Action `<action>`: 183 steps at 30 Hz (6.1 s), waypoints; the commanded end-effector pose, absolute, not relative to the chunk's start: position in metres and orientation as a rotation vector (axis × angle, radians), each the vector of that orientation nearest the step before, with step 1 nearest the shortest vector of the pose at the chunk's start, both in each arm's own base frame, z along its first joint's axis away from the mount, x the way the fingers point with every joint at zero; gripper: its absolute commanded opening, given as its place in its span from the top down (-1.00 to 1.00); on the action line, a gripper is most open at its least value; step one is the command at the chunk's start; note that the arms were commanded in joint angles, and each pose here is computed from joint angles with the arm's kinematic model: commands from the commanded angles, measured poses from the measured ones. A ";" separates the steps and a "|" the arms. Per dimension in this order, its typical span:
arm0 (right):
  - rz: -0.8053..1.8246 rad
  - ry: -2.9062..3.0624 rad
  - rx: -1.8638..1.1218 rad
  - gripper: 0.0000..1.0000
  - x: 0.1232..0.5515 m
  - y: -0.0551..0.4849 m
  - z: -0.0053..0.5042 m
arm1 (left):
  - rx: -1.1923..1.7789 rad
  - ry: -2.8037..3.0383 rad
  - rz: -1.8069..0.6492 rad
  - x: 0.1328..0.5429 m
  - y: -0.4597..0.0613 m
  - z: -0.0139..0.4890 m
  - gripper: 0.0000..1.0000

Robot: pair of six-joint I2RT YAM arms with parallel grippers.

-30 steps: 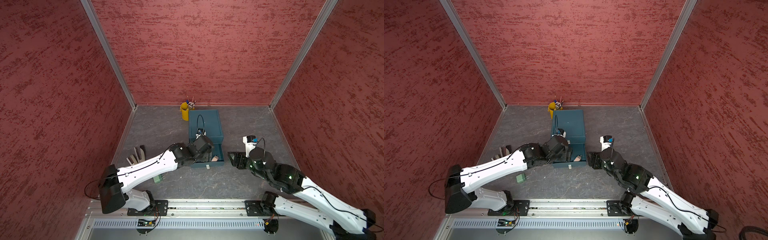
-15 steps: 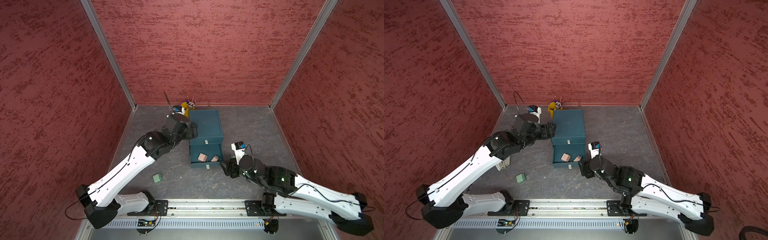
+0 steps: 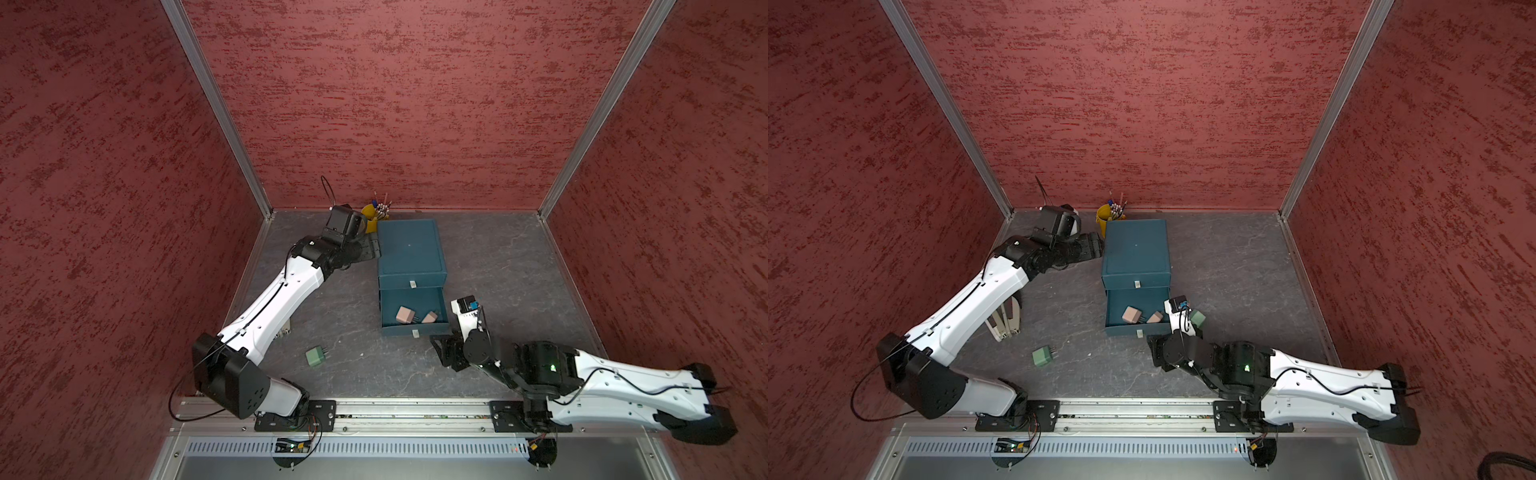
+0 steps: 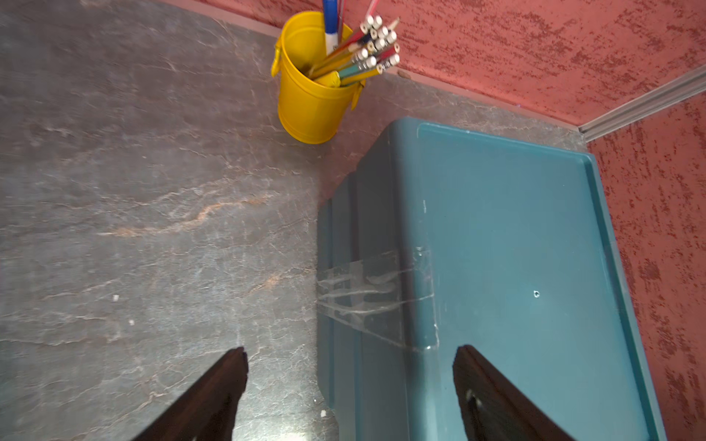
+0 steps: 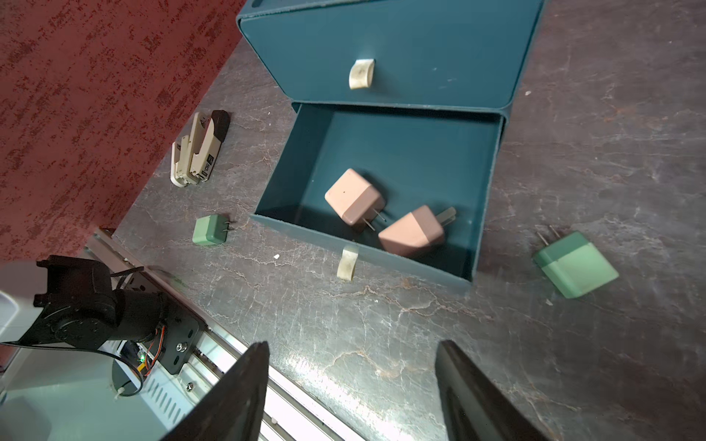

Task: Place the plugs into the drawer by color
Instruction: Close the drawer in the storage box, then open the drawer in the storage box.

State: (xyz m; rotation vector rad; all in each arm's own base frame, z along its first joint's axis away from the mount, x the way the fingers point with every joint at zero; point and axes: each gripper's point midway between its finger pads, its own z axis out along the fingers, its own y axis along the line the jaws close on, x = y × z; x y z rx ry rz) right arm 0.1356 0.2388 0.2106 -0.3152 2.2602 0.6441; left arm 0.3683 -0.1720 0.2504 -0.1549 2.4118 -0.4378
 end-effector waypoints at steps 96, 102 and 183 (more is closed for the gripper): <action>1.091 2.103 0.297 -0.22 0.229 0.261 0.112 | 0.010 2.445 -0.412 0.327 -0.194 0.223 -0.46; 1.198 2.084 0.326 -0.03 0.237 0.280 0.086 | 0.011 2.447 -0.421 0.327 -0.196 0.222 -0.45; 0.962 2.188 0.182 1.00 0.192 0.324 0.085 | 0.084 2.377 -0.521 0.378 -0.232 0.221 -0.28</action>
